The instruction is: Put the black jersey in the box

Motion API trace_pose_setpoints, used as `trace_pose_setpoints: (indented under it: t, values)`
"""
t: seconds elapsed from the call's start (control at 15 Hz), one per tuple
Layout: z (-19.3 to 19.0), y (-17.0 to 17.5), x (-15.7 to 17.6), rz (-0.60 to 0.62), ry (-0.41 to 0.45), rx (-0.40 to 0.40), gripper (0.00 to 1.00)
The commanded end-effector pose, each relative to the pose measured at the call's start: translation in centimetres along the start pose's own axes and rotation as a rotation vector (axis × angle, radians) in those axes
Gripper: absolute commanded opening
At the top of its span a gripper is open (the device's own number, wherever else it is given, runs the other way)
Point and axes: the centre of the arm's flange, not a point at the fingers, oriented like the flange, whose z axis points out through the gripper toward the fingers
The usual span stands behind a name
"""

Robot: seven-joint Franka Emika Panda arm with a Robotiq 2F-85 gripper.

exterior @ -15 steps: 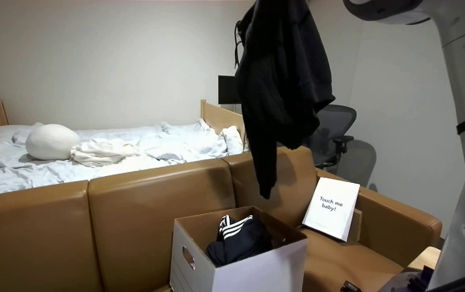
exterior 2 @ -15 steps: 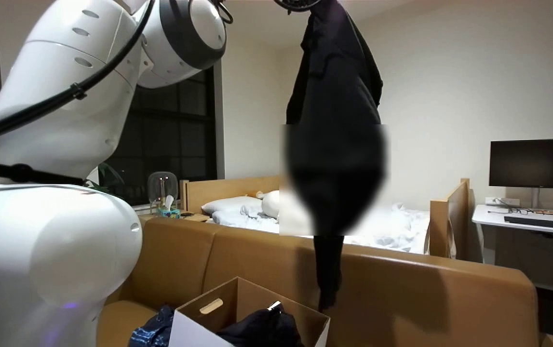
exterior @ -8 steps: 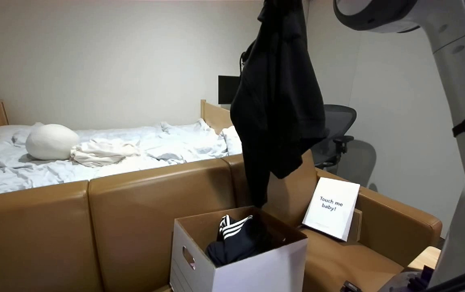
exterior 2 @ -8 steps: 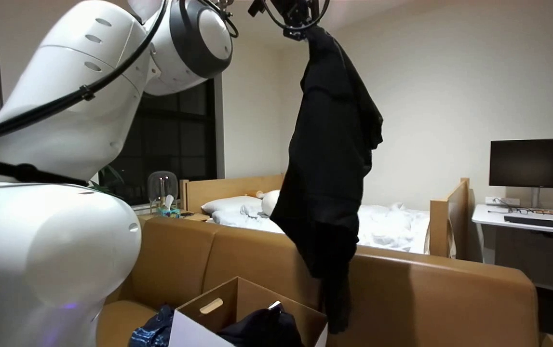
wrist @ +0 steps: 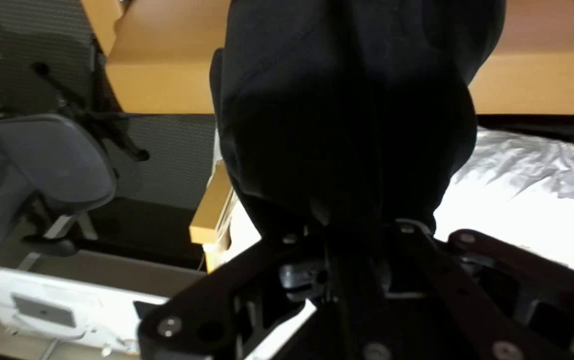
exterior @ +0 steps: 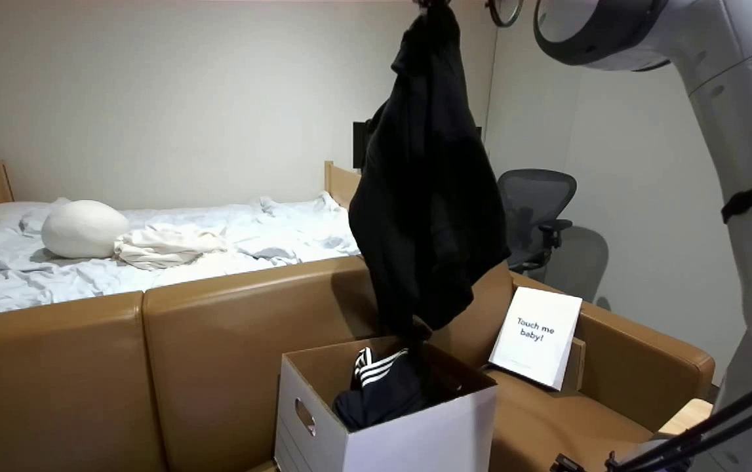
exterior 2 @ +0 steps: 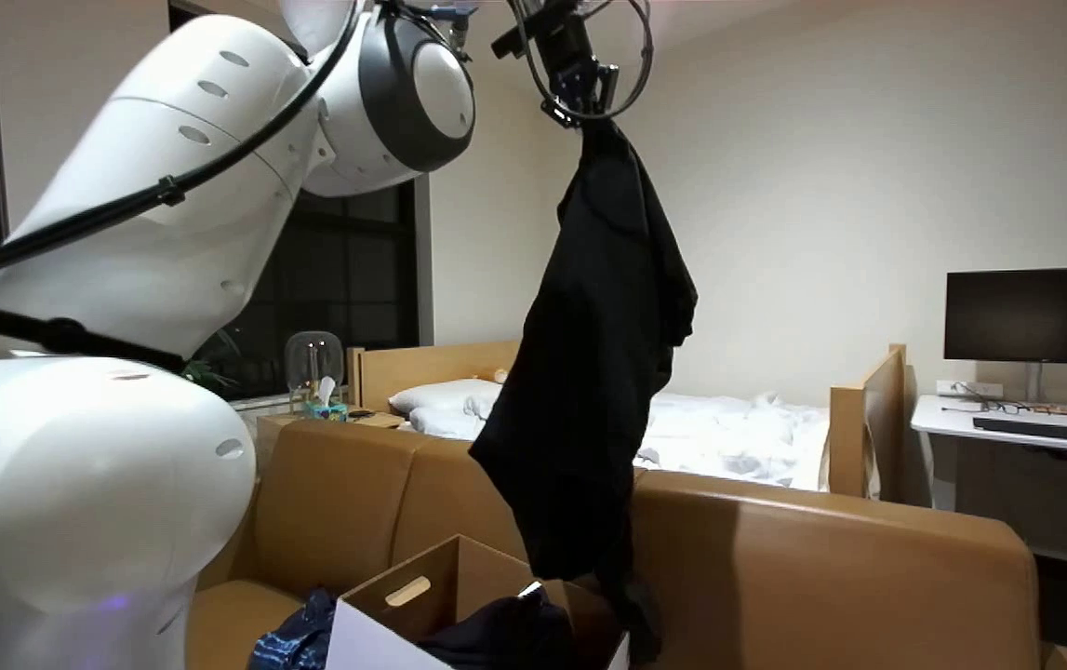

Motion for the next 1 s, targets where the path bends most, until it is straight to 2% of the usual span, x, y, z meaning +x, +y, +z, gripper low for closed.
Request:
trace_pose_setpoints:
  t: [0.0, 0.27, 0.47, 0.53, 0.6, 0.67, 0.87, 0.93]
  values:
    - [8.2, 1.9, -3.2, -0.082, -0.100, 0.157, 0.04]
    - [16.4, 3.0, -2.5, -0.168, -0.305, 0.282, 0.04]
    - [21.2, 2.7, -2.3, -0.269, -0.478, 0.293, 0.04]
    - [22.0, 3.0, -2.1, -0.280, -0.504, 0.278, 0.04]
    - [21.8, 4.2, -1.0, -0.242, -0.460, 0.222, 0.04]
    - [22.8, 2.8, 0.7, -0.225, -0.493, 0.271, 0.11]
    - [23.2, 3.5, 0.7, -0.215, -0.494, 0.243, 0.11]
    - [23.0, 3.5, 0.7, -0.214, -0.489, 0.240, 0.04]
